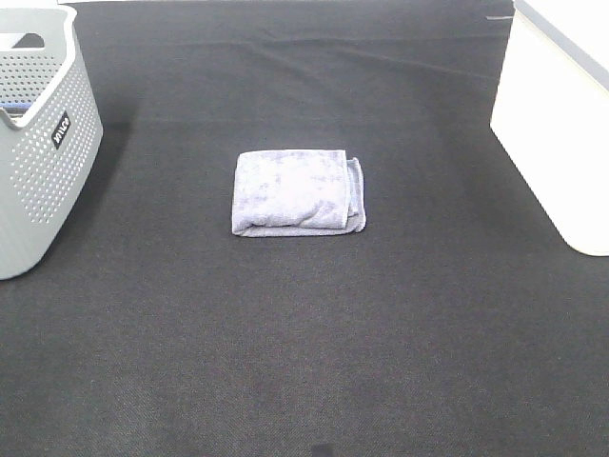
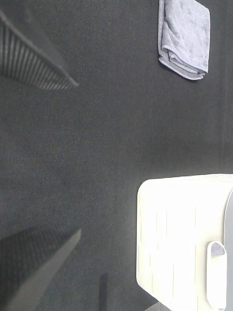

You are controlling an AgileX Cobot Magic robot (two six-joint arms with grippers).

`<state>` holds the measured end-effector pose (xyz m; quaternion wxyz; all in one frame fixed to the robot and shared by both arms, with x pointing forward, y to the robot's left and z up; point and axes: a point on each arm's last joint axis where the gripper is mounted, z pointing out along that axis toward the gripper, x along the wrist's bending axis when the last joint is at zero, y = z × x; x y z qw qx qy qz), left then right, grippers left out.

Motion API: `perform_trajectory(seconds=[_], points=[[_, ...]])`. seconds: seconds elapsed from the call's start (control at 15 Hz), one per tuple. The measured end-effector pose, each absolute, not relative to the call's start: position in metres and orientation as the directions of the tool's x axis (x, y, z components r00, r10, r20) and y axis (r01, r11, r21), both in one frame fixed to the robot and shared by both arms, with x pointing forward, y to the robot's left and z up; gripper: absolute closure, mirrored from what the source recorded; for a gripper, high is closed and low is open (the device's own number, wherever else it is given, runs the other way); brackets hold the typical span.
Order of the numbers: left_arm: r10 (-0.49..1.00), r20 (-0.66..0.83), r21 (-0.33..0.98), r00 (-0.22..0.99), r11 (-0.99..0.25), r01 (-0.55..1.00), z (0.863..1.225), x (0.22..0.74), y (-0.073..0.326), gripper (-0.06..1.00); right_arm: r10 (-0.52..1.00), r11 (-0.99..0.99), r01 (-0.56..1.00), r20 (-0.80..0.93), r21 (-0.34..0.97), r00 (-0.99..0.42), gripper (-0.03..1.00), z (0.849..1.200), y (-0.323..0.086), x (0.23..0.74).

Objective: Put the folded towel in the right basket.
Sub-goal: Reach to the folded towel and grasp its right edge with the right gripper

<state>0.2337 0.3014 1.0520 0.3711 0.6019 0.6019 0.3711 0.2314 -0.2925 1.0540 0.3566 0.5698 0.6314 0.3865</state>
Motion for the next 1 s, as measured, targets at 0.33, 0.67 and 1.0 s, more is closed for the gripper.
perform_trajectory(seconds=[0.33,0.67,1.0], points=[[1.000,0.000,0.893,0.000,0.000,0.449,1.0520,0.2337,0.3014,-0.03,0.995,0.052,0.444,-0.010,0.895,-0.096,0.24,1.0540,-0.2925,0.2314],[1.000,0.000,0.893,0.000,0.000,0.449,1.0520,0.2337,0.3014,-0.03,0.995,0.052,0.444,-0.010,0.895,-0.096,0.24,1.0540,-0.2925,0.2314],[1.000,0.000,0.893,0.000,0.000,0.449,1.0520,0.2337,0.3014,-0.03,0.995,0.052,0.444,-0.010,0.895,-0.096,0.24,1.0540,-0.2925,0.2314]])
